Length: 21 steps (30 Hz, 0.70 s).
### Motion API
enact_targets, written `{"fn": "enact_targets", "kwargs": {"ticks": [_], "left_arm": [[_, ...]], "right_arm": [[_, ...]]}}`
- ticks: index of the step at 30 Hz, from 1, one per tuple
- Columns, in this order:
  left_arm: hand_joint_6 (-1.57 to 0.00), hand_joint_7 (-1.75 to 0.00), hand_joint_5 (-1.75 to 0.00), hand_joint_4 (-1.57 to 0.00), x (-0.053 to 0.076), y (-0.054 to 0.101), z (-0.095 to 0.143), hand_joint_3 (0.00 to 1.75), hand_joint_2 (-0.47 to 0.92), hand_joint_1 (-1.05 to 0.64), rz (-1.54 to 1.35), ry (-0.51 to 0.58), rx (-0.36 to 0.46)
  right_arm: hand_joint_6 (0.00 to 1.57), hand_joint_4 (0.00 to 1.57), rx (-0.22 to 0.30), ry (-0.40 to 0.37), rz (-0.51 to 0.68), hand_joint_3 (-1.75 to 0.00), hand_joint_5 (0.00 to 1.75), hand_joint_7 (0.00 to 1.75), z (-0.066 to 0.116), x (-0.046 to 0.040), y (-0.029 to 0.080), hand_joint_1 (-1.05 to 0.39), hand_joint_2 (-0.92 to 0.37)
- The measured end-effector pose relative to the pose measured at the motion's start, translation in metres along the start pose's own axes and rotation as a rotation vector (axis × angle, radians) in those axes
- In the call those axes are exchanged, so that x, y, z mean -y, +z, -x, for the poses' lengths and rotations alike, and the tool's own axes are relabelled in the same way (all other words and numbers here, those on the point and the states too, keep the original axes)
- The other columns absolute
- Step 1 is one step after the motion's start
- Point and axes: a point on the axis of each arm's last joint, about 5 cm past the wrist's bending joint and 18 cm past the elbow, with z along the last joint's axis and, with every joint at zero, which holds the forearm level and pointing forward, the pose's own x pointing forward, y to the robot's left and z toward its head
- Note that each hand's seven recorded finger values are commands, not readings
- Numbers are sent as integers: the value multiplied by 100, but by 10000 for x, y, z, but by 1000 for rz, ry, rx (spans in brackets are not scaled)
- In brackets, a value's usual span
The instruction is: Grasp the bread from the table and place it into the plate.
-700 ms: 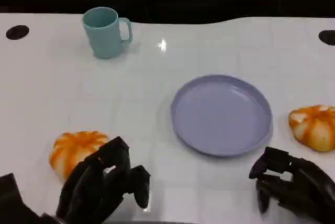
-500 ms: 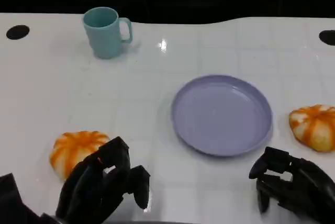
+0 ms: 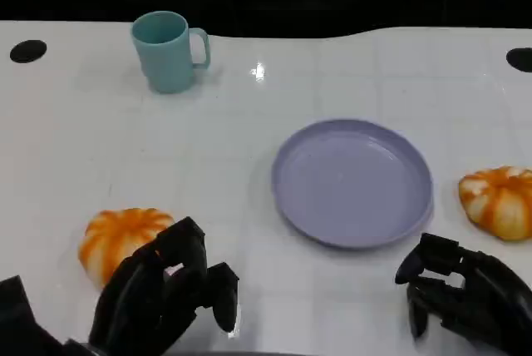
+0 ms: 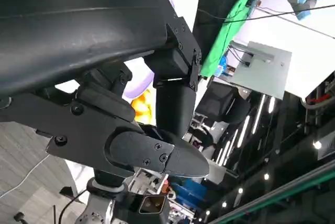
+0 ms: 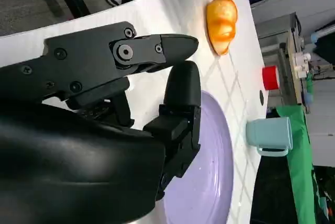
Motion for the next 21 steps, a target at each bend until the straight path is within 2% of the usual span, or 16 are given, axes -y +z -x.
{"fn": "enact_targets", "kwargs": {"ticks": [6, 8, 12, 19, 21], "left_arm": [[-65, -154, -175, -80, 3, 19, -1, 17, 92, -78, -58, 10, 13], [-66, -129, -171, -69, 6, 43, -1, 23, 92, -76, -119, 15, 30], [-64, -95, -150, -60, 1, 105, 10, 27, 92, -73, -249, 32, 47], [-63, -47, -111, -52, -33, 291, 5, 25, 92, -71, -499, -6, 62], [-63, -40, -104, -50, -42, 351, 13, 25, 92, -71, -601, 5, 50]], "right_arm": [[69, 67, -3, 0, 8, -25, 175, 135, -2, -1, 2, -52, -92], [69, 67, -2, 1, 6, -25, 175, 135, -2, -1, 2, -51, -92], [70, 67, -3, 0, -4, -24, 175, 134, -6, -3, 1, -52, -92], [69, 66, -4, -2, -12, -24, 175, 132, -8, -4, 0, -52, -92], [69, 66, -4, -2, -14, -24, 175, 132, -8, -4, 2, -52, -92]]}}
